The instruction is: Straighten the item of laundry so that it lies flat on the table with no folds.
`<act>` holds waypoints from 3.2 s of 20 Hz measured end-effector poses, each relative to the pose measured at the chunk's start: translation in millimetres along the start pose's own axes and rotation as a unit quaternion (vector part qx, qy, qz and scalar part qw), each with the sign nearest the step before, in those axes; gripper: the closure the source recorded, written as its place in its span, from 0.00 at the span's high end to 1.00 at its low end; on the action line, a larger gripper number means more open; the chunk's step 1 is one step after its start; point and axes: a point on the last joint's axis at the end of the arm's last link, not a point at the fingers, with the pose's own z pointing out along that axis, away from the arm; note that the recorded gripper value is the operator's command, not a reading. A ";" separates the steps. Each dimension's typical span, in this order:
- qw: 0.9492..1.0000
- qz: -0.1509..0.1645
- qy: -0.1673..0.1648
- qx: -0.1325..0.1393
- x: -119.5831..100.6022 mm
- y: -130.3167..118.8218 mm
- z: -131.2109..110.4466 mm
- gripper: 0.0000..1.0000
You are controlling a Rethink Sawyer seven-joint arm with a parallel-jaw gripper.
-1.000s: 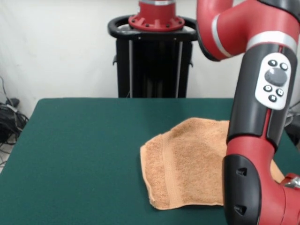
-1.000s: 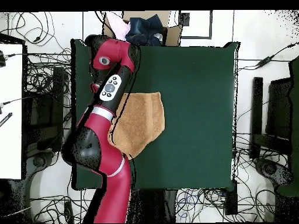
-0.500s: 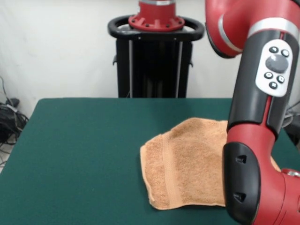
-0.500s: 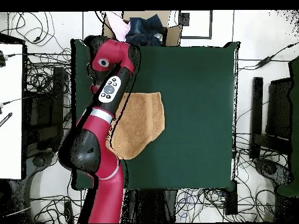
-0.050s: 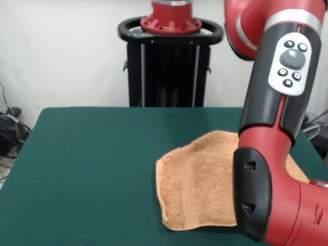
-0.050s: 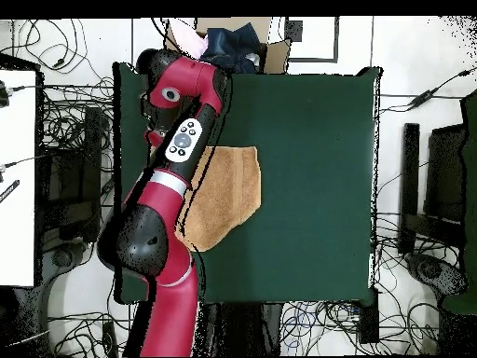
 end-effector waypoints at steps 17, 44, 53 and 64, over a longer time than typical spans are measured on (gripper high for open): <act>0.998 -0.038 0.054 0.005 9.5 -16.2 -26.9 0.00; 0.995 -0.069 0.070 -0.013 25.7 -9.2 -20.4 1.00; 0.995 -0.074 0.062 -0.012 30.4 -11.9 -16.6 1.00; 0.998 -0.030 0.005 -0.062 56.8 -63.2 15.8 1.00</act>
